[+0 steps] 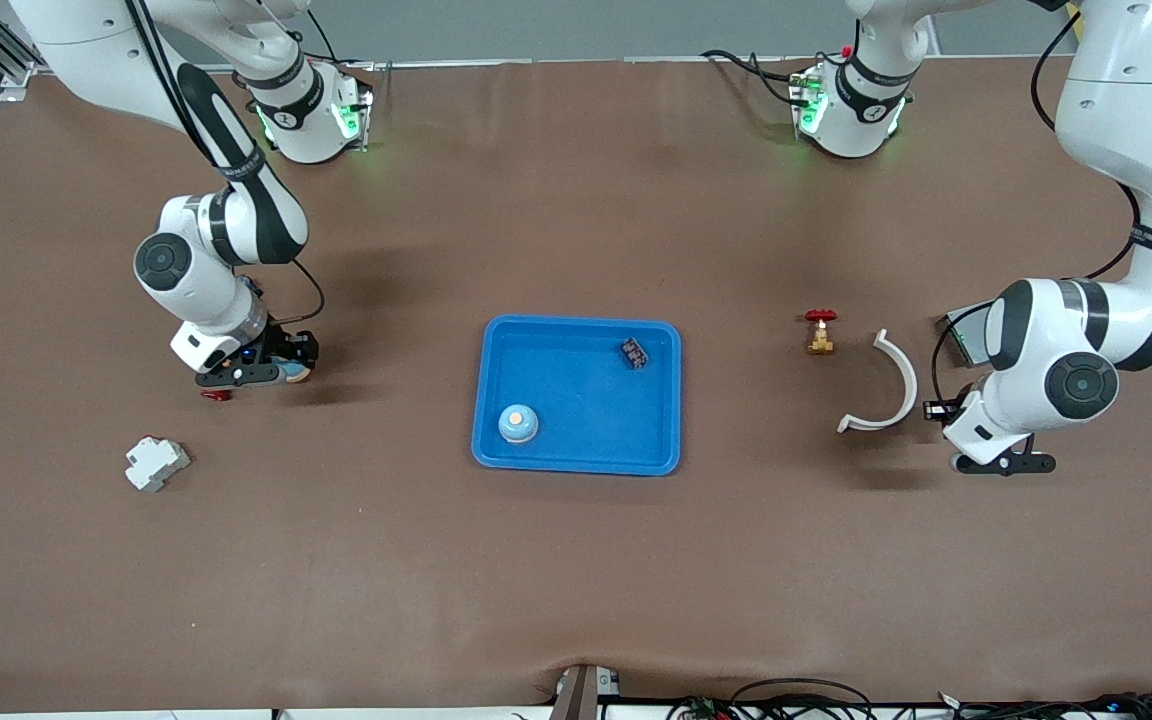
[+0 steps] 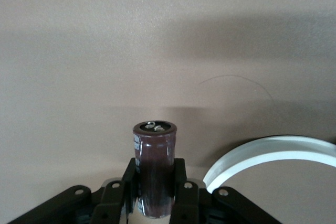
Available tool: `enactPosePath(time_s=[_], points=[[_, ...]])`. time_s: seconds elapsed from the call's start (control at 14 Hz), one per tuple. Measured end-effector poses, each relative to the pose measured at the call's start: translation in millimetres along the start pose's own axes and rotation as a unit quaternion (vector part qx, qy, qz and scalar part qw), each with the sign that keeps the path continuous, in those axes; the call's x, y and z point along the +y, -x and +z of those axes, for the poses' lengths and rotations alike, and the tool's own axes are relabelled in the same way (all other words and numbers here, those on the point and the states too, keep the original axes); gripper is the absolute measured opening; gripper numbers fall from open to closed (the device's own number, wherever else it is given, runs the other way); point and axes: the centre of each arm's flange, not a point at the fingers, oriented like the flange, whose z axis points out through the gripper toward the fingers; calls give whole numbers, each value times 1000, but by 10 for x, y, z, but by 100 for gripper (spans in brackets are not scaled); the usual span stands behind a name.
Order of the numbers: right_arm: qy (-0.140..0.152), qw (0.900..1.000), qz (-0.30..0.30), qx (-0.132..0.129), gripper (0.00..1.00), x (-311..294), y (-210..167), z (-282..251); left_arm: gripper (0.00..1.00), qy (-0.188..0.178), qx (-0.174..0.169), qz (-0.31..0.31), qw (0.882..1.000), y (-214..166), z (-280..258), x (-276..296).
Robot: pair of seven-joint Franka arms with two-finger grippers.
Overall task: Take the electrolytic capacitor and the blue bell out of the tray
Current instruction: 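Carry the bell beside the red buttons while the left gripper carries the capacitor, then lower and release the bell with the right gripper while the left gripper releases capacitor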
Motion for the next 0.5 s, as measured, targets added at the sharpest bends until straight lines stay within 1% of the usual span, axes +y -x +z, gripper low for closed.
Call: enactPosePath(time_s=[0.5], points=[[0, 1000, 0, 6, 67, -2, 10, 143, 30, 8, -4, -12, 1000, 1, 251, -135]])
